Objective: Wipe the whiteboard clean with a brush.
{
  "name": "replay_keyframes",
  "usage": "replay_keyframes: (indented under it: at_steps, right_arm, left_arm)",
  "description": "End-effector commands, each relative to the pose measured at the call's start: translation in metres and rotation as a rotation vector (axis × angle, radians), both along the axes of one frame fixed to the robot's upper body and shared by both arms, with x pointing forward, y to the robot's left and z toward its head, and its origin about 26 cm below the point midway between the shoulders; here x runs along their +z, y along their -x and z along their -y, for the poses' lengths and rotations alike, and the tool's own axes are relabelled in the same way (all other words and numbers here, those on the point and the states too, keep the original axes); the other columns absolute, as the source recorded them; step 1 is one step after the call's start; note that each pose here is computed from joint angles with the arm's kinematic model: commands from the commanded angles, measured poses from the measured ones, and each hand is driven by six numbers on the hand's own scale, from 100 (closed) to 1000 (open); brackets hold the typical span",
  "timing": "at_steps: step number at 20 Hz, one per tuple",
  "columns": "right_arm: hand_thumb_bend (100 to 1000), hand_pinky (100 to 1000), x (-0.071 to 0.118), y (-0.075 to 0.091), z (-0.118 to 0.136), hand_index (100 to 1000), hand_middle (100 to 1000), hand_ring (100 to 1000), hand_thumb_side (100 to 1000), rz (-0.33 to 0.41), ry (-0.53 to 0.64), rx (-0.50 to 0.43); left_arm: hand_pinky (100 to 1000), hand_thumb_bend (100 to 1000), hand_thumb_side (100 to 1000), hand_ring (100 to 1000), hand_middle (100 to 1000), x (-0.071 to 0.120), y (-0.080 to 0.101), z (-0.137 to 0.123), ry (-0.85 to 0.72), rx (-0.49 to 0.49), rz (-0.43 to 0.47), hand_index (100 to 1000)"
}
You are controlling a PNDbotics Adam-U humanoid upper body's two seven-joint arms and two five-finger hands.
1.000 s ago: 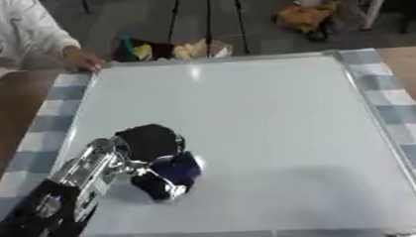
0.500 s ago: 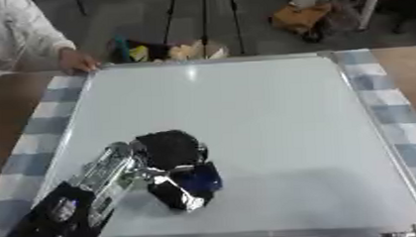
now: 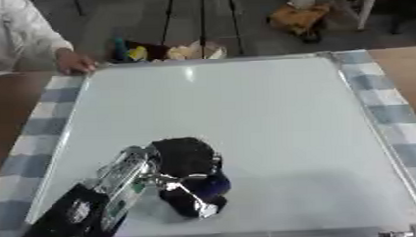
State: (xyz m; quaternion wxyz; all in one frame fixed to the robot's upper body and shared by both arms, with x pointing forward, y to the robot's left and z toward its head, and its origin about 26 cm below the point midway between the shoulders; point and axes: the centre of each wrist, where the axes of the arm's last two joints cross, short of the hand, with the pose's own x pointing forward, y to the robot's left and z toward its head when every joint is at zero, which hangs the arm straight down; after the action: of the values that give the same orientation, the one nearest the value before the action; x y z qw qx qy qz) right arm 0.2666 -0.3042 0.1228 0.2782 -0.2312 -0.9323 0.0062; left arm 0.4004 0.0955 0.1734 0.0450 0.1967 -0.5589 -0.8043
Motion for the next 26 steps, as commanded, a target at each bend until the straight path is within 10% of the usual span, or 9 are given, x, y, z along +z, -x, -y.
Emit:
replay_keyframes:
  at_steps: [1, 14, 26]
  right_arm:
    - [100, 484, 0.008, 0.001, 0.001, 677, 427, 535, 685, 0.028, 0.015, 0.006]
    - [100, 483, 0.008, 0.001, 0.000, 677, 426, 535, 691, 0.021, 0.012, 0.008]
    - [100, 483, 0.008, 0.001, 0.001, 676, 425, 534, 693, 0.024, 0.008, 0.009]
  left_arm:
    - [451, 100, 801, 508, 357, 0.009, -0.003, -0.003, -0.014, -0.006, 0.026, 474]
    - [583, 100, 859, 704, 671, 0.018, -0.003, -0.013, -0.001, -0.010, 0.064, 596]
    - [574, 100, 893, 728, 751, 0.042, 0.009, -0.017, 0.081, -0.042, 0.087, 570]
